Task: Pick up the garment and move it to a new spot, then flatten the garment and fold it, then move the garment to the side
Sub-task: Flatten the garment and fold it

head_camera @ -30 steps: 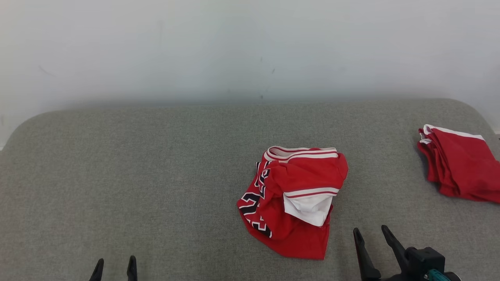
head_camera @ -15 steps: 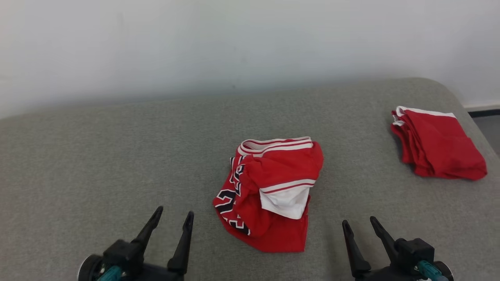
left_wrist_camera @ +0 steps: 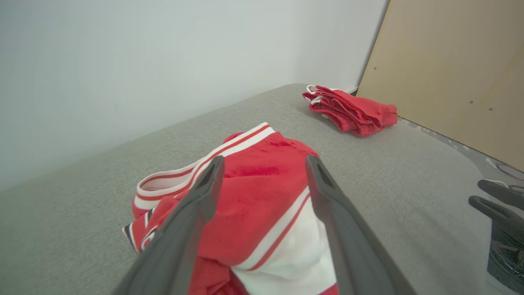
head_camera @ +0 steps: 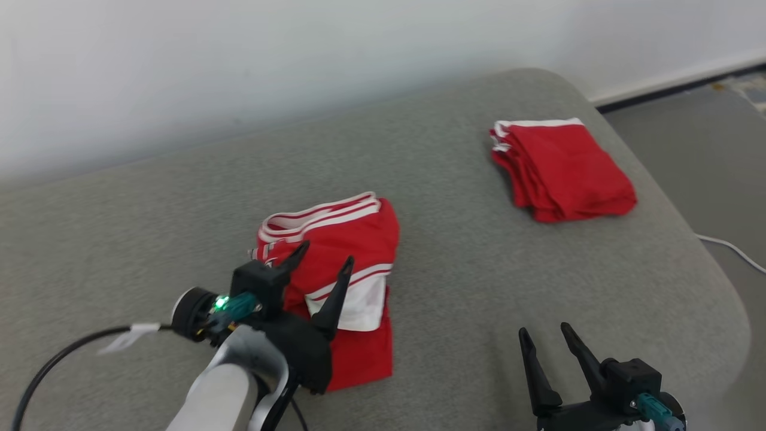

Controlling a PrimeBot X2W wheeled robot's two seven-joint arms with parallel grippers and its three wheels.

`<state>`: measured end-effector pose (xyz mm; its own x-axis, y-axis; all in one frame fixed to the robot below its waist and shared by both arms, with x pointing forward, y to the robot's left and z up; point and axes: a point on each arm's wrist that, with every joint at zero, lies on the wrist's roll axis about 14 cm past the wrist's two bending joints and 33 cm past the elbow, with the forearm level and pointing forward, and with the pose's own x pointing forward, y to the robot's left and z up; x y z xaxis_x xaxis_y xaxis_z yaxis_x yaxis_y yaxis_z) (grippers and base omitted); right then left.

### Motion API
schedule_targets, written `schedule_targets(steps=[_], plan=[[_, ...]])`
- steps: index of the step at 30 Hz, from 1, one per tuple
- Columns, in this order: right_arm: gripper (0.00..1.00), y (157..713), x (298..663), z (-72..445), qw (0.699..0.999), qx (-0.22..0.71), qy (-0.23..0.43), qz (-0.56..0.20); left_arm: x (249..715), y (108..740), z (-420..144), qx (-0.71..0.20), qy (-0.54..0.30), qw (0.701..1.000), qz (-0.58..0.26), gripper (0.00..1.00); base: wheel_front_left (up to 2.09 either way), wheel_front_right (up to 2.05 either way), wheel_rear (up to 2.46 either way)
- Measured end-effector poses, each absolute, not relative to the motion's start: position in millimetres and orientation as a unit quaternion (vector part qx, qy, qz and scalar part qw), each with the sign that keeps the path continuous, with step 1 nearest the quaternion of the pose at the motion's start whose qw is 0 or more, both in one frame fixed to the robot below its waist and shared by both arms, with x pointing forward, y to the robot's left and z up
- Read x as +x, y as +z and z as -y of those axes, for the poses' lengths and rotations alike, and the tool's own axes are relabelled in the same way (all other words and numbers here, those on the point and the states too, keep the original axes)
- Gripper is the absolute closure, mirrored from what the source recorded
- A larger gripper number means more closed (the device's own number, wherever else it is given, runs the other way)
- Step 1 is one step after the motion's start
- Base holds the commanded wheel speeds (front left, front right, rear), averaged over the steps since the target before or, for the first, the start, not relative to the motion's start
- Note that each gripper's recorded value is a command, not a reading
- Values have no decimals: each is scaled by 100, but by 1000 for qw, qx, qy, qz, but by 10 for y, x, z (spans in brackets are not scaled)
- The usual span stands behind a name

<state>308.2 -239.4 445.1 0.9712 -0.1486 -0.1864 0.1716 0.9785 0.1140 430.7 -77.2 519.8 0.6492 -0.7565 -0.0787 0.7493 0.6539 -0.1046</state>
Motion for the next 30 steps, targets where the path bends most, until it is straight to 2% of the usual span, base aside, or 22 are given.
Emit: schedule_targets(steps=[6,18,19,22,23,24,30], plan=[[0,4398,2931,2571,986,67,-117,-95,4316,5063,1211,0,-452,887,-94,0,0,0,0],[0,4306,2827,2704,981,73,-148,-106,4459,4666,1411,41,-440,885,-150,0,0,0,0],[0,4305,2830,2705,981,73,-148,-106,4471,4652,1409,45,-438,885,-148,12,0,0,0],[0,4304,2855,2688,981,75,-144,-105,4491,4598,1387,63,-436,885,-150,32,0,0,0],[0,4303,2868,2680,981,75,-143,-105,4495,4583,1381,66,-435,885,-152,56,0,0,0],[0,4306,2884,2673,982,75,-141,-104,4487,4552,1374,69,-435,884,-155,98,0,0,0],[0,4284,2922,2645,982,79,-136,-105,4519,4640,1414,51,-438,888,-130,100,0,0,0]])
